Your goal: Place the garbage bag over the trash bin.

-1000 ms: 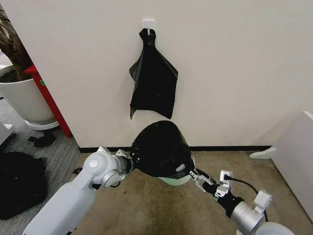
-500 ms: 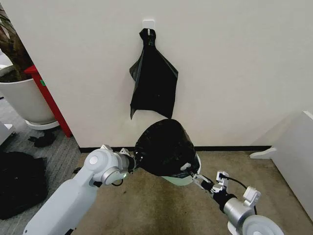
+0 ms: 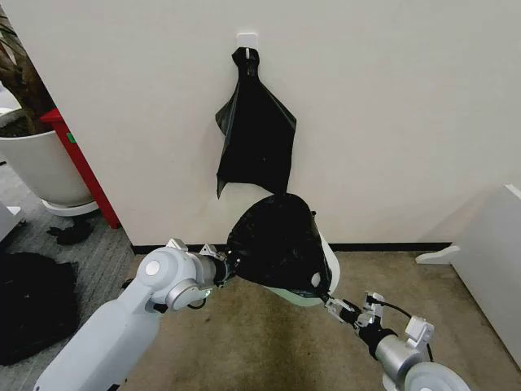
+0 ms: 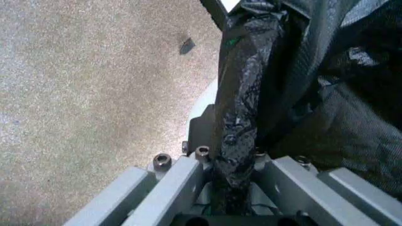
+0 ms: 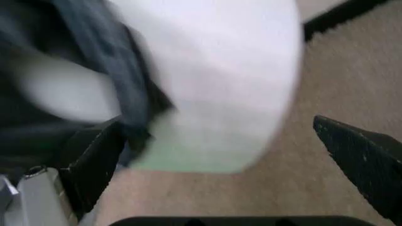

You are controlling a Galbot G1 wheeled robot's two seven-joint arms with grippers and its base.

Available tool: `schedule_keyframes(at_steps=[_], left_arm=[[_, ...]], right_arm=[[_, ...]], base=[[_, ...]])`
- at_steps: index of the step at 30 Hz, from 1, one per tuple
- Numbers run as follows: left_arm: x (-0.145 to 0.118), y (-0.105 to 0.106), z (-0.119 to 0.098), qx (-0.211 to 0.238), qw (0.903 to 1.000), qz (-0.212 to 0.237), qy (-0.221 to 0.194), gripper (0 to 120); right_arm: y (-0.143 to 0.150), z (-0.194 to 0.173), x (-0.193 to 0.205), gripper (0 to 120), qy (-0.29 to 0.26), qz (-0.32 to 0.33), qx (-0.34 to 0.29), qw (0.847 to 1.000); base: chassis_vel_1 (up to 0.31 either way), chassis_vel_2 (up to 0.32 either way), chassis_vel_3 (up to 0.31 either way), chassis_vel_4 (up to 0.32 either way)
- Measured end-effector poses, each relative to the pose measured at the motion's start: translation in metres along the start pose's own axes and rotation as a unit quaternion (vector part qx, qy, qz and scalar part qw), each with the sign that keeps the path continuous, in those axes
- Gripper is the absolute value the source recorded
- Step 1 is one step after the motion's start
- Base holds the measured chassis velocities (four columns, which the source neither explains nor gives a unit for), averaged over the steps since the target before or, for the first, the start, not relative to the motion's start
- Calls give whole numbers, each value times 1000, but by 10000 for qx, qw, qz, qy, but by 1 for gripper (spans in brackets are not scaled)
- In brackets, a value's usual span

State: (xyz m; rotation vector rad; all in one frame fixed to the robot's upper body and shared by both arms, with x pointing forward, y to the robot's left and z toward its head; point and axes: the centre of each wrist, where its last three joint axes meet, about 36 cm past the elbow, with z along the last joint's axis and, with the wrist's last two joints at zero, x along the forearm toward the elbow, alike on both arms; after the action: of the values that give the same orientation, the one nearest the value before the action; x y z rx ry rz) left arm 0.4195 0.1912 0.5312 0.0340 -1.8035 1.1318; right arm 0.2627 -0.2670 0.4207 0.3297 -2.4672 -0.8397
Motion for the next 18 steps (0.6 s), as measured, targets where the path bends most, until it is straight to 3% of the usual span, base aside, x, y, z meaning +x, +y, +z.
schedule_keyframes(at_steps=[11, 18], left_arm=[[-4, 1, -3, -29, 9998, 5, -201, 0], [-7, 3, 1, -215, 9993, 5, -312, 0]], right_arm=[[63, -8, 47, 100, -430, -427, 239, 9979], [86, -27, 52, 100, -601, -221, -219, 9977]], base=[[0, 0, 0, 0], [0, 0, 0, 0]])
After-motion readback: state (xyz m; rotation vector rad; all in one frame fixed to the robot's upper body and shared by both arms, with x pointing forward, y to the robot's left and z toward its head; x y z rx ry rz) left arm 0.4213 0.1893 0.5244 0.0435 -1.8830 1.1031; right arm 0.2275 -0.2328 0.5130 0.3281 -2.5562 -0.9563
